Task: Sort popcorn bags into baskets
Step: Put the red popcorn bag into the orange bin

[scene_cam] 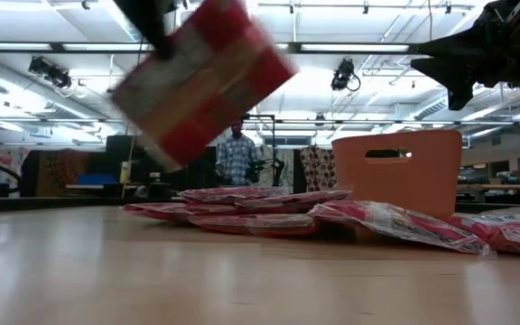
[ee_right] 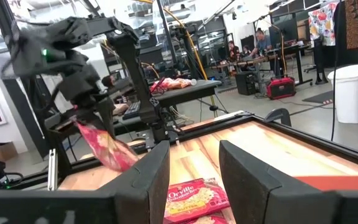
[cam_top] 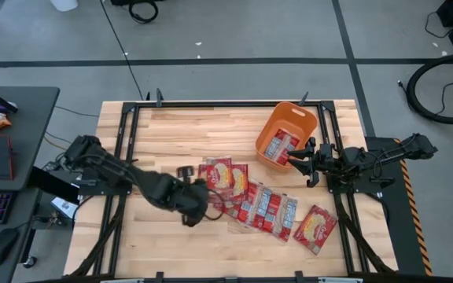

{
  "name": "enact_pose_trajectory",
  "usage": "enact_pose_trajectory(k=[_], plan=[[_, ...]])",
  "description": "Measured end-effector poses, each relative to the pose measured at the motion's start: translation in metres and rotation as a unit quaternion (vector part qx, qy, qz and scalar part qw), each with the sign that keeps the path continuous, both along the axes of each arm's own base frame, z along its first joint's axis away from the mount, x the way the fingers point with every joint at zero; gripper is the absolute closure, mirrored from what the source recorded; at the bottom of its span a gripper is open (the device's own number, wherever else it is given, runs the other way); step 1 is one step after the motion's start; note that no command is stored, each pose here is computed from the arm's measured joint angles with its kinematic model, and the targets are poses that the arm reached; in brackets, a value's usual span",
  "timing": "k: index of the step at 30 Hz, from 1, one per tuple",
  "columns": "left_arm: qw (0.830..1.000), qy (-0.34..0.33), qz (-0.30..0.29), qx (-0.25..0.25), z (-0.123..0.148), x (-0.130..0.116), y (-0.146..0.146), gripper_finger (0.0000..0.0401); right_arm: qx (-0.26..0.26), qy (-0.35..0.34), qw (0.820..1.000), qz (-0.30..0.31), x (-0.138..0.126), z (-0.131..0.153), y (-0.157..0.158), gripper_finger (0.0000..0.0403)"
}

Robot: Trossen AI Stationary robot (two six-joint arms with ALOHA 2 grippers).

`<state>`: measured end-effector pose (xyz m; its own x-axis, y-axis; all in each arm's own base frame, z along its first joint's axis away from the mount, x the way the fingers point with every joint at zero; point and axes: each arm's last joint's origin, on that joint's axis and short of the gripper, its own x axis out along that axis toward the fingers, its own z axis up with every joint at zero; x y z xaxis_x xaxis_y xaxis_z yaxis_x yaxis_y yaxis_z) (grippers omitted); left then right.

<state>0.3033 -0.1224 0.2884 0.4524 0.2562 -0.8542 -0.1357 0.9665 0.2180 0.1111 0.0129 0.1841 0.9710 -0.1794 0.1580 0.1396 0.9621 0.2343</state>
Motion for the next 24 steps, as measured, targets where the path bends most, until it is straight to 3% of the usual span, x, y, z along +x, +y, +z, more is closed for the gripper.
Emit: enact_pose_trajectory(k=[5, 8, 13, 19, 24], plan=[[0.995, -0.041, -0.054, 0.068, 0.003, 0.027, 0.026, 0.0399, 0.0, 0.0, 1.0, 0.0, 0.0, 0.0, 0.0, 0.0259], [0.98, -0.054, -0.13, 0.137, 0.002, 0.043, 0.034, 0.0399, 0.0, 0.0, 1.0, 0.0, 0.0, 0.0, 0.0, 0.0259], [0.926, -0.086, -0.264, 0.257, 0.015, 0.062, 0.041, 0.0399, 0.0, 0.0, 1.0, 0.0, 0.0, 0.0, 0.0, 0.0259], [0.878, -0.064, -0.311, 0.358, 0.018, 0.079, 0.073, 0.0399, 0.0, -0.001, 1.0, 0.0, 0.0, 0.0, 0.0, 0.0259], [0.806, -0.015, -0.382, 0.451, 0.01, 0.096, 0.091, 0.0399, 0.001, -0.003, 1.0, 0.0, 0.0, 0.001, 0.0, 0.0259]])
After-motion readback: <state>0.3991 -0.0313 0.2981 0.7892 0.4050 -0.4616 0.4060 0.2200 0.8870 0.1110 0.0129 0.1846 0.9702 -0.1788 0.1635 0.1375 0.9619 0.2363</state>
